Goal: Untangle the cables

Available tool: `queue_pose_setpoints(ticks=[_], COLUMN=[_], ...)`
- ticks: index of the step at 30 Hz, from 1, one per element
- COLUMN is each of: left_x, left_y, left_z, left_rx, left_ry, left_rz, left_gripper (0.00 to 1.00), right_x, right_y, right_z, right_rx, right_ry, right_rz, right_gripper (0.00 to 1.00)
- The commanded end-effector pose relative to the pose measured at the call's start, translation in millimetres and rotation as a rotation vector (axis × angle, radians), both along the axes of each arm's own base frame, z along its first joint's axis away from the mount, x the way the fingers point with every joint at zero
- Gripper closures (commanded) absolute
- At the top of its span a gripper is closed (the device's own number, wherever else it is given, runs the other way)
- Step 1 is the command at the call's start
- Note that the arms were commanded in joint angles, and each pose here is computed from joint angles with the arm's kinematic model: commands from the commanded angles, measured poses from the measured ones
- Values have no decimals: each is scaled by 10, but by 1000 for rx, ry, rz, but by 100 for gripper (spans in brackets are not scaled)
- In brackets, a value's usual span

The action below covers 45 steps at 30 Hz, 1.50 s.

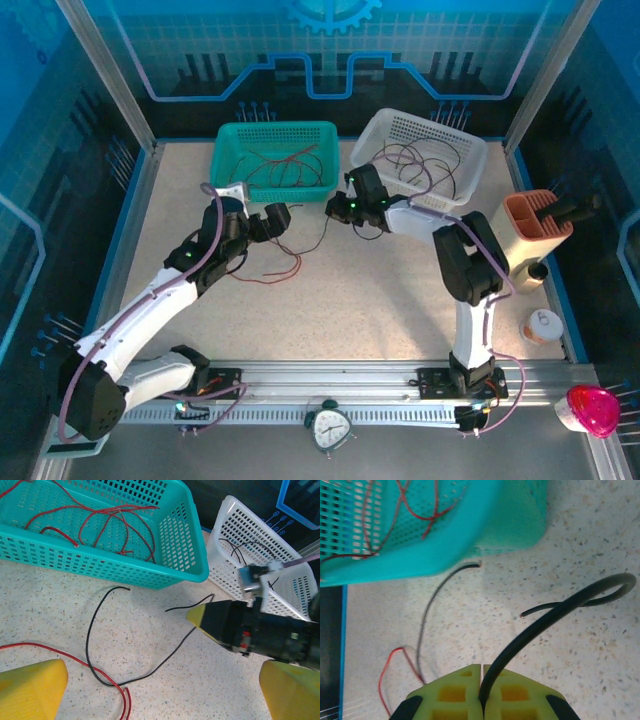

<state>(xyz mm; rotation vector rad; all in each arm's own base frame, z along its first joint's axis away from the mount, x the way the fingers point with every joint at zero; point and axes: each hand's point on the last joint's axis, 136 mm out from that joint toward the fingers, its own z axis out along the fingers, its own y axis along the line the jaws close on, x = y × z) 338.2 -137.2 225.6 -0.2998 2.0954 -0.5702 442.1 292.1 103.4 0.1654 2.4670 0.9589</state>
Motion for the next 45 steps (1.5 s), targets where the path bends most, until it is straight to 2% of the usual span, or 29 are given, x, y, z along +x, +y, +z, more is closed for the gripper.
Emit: queue_pose_setpoints(ticks=[1,8,18,25,33,38,45], left_x=[3,15,56,108,116,111,78], left_y=[32,28,-77,-335,-640,-594,-528], left_z=[-75,-167,-109,-106,-366,-552,-481], left_rx=[-14,-31,-47,1,41,49,-11], left_ry=[11,36,25,43,145,187,145], left_rz=[19,33,-15,-178,-371,-343,-278], left_gripper=[1,1,1,1,6,7,5], right_x=[-38,-158,-321,-387,-395,-422,-435], right_y=[-36,-101,-141,-168,-166,-202,-530], right_z=[790,1494,2058,2214,2227,2347,2772], right_rx=[36,48,89,99,102,103,46], right_ry=[-178,-320,-416,-444,-444,-472,-577], right_rz=[20,33,52,54,51,47,-18], right_gripper=[100,100,100,100,100,100,100])
